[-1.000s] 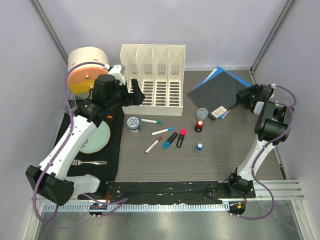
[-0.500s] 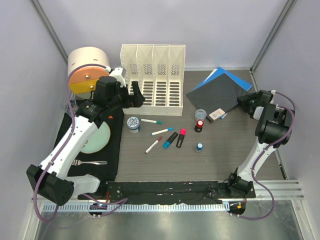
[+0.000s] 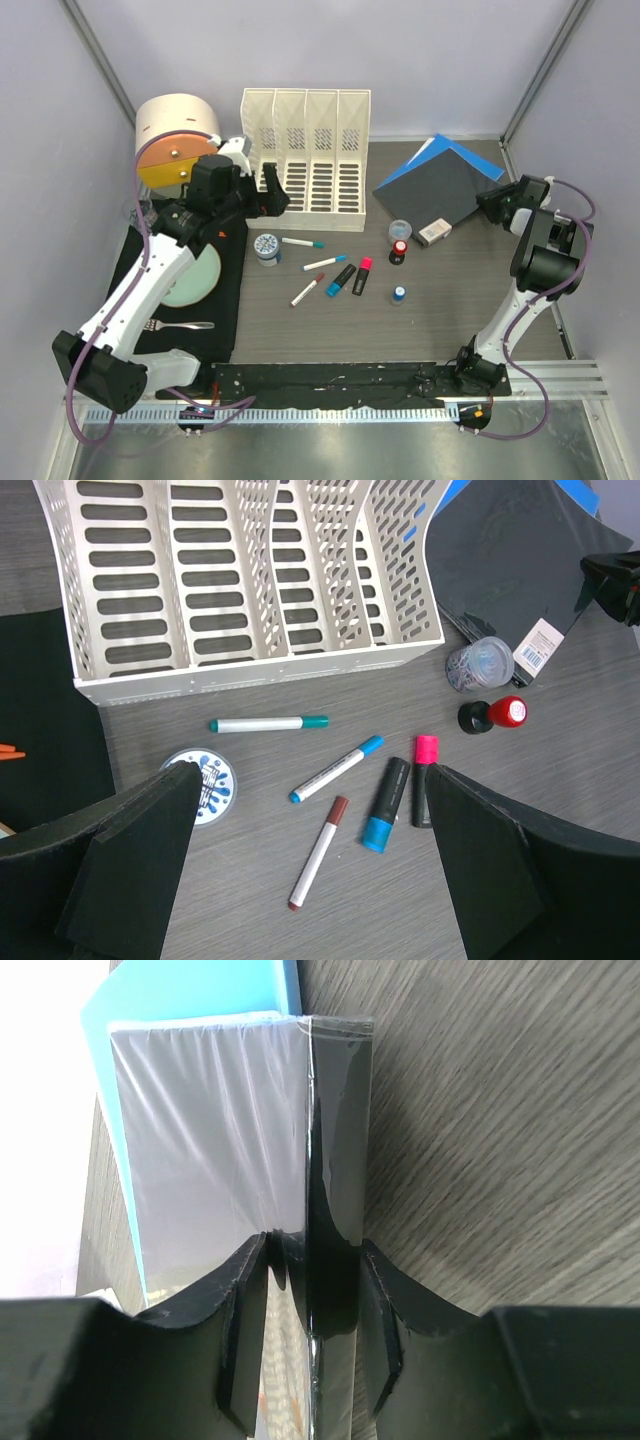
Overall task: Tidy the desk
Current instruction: Pick up the folder from the corner of the board.
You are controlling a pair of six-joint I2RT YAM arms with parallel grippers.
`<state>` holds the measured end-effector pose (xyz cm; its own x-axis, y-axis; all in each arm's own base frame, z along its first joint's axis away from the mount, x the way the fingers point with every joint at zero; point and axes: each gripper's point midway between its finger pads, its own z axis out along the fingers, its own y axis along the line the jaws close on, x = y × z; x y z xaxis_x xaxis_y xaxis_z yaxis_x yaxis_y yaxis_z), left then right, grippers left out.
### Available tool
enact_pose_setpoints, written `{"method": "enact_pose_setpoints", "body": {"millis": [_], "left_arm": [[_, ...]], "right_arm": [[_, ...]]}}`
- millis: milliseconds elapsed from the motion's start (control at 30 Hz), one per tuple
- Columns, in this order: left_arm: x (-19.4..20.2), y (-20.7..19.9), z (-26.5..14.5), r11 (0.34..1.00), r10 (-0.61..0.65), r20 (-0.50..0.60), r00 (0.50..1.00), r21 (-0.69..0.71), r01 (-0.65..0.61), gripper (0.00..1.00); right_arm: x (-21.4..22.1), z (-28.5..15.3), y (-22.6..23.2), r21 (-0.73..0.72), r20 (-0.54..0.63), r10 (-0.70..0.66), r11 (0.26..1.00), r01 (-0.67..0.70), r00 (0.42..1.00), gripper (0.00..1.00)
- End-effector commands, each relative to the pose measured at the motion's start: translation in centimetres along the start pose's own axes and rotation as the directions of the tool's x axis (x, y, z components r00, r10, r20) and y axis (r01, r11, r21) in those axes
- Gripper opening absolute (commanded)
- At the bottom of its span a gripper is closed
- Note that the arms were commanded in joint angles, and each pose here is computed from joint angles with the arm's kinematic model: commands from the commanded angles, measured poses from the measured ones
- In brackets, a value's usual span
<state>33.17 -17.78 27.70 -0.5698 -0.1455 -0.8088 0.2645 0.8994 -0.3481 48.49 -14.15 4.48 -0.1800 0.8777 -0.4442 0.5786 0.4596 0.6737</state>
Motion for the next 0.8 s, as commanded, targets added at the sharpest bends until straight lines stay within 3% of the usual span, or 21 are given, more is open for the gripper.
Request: {"method": "enact_pose_setpoints", "body": {"millis": [0,333,767], "left_arm": [[-1.4,-0.8,-0.7,0.999,-0.004,0.059,0.998,0.032,0.002,1.00],[-1.1,-0.5,-0.6,1.000,-0.002,0.054,0.999,0.020,0.001,1.00],[-1.0,-0.5,-0.7,1.000,-0.003,0.054,0.999,0.018,0.002,1.00]], "right_arm": [[-2.9,-1.8,2.1,-0.024,0.087,-0.039,0.999,0.041,0.995,0.01],[-5.7,-5.5,6.3,-0.115,0.180,-0.071,0.989,0.092,0.981,0.01],[-7.8,-9.4,12.3,-0.270,0.213,-0.092,0.951,0.149,0.973,0.01]]}}
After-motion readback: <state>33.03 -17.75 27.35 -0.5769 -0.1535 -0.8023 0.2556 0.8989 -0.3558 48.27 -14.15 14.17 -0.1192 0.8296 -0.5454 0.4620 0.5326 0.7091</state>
